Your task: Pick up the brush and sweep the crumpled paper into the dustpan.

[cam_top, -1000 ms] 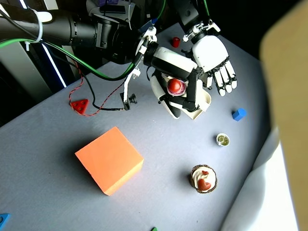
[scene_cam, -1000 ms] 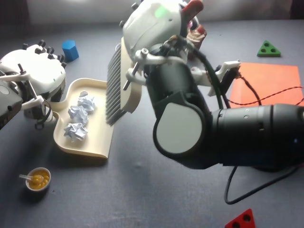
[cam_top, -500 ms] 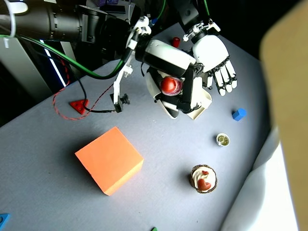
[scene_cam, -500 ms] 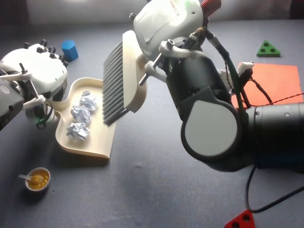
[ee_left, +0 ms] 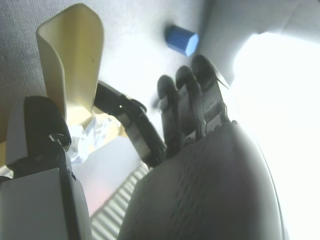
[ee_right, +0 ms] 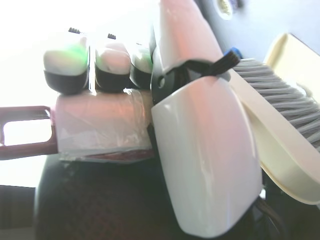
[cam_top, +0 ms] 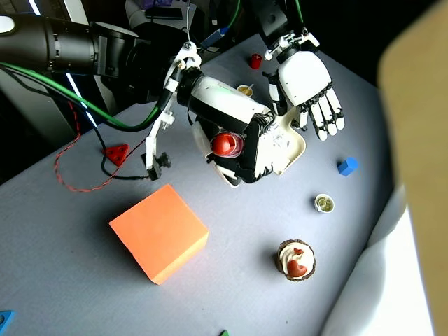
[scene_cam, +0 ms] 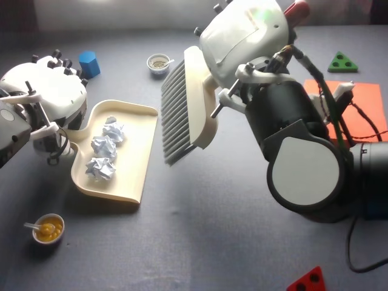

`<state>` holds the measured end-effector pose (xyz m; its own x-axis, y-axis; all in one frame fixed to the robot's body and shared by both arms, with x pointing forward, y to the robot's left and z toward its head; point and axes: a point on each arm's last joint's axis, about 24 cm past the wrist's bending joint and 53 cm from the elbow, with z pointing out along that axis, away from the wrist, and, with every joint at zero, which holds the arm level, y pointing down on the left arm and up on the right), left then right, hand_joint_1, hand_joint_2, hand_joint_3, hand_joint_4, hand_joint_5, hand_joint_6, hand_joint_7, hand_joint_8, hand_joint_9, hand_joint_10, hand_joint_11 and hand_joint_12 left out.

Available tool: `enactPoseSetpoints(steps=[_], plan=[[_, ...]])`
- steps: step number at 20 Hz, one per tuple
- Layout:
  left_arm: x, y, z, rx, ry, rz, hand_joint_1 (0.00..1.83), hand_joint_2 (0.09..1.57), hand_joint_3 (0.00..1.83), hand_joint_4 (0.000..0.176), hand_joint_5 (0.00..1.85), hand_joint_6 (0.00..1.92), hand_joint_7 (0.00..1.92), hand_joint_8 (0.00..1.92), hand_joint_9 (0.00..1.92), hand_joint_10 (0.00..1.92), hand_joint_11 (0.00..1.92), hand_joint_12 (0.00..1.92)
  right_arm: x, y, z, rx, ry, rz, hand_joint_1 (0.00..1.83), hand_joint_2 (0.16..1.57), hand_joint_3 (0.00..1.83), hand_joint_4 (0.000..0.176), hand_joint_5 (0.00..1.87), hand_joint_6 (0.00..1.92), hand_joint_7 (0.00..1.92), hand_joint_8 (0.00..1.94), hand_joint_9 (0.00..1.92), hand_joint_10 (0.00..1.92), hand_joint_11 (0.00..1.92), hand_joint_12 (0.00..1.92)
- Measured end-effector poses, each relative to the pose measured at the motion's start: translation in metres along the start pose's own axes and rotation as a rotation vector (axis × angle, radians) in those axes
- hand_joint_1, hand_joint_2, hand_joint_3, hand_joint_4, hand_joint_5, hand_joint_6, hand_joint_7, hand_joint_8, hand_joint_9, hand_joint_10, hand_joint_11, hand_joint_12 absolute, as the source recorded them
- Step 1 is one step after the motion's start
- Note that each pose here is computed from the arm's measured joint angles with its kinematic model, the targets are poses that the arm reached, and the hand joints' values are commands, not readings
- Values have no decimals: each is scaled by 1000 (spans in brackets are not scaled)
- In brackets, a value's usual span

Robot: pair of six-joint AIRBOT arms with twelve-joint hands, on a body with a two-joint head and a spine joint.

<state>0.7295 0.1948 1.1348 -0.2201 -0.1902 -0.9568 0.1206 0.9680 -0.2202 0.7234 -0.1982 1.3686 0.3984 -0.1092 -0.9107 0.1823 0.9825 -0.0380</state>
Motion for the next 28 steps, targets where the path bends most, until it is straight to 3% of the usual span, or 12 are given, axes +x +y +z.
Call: enactPoseSetpoints(steps=[4,6,11,13,14,16,18,19,20,21,22,28], plan=[[-3,-1,0,-1,-6,-5,981,850,0,0,904,6,264,4,191,5,116,329,7,-5,-1,-8,10,-25,1451,1151,0,176,1031,1921,1089,1941,1176,1921,1256,1921],[-4,-1,0,-1,-10,-1,866,840,0,79,629,0,279,0,233,0,150,319,12,-4,-3,-17,18,-37,1423,1159,2,176,1024,1921,1095,1941,1174,1921,1245,1921],[-6,-1,1,0,-15,-2,795,834,0,93,284,0,175,2,172,1,119,292,14,0,-6,-32,22,-36,1140,1047,0,176,1036,1921,1149,1941,1226,1921,1238,1921],[-6,-2,1,1,-16,-2,795,841,2,89,274,5,160,0,181,4,136,294,13,4,-7,-49,18,-41,1051,892,0,153,990,1921,1111,1941,1183,1921,1190,1921],[-6,-2,1,1,-15,-3,797,845,4,92,275,5,159,0,171,0,121,286,13,4,-9,-55,17,-41,1053,869,0,16,929,1890,1043,1941,1108,1921,1084,1921],[-8,-2,1,3,-15,-8,778,853,6,88,289,7,165,1,157,0,114,279,17,4,-10,-62,27,-42,968,707,0,0,782,1284,559,1941,561,1921,495,1921],[-14,-4,1,9,-23,-3,780,860,8,89,299,10,164,1,157,1,103,273,18,1,-10,-59,28,-42,930,670,0,0,622,1392,409,1941,432,1921,373,1921],[-23,-5,2,9,-38,3,780,860,7,92,324,17,177,5,165,4,108,274,15,-1,-9,-56,17,-49,865,703,1,4,359,789,224,1426,179,1614,74,1898],[-29,-5,2,10,-46,12,790,858,4,99,347,22,184,6,174,7,119,278,13,-3,-9,-55,11,-54,836,730,4,0,295,286,272,625,176,973,14,1603],[-36,-6,2,13,-53,11,761,883,5,102,384,12,201,4,179,3,117,276,13,-3,-9,-55,9,-56,776,725,1,30,122,79,83,157,49,254,2,578],[-42,-7,2,16,-62,11,768,879,0,102,416,17,223,9,191,6,136,283,13,-3,-9,-55,10,-55,772,713,0,27,73,24,24,31,9,50,0,119],[-75,-23,3,64,-81,-4,729,887,4,105,380,2,208,3,181,0,126,282,10,-6,-13,-87,24,6,679,707,0,0,0,0,0,0,0,0,0,0]])
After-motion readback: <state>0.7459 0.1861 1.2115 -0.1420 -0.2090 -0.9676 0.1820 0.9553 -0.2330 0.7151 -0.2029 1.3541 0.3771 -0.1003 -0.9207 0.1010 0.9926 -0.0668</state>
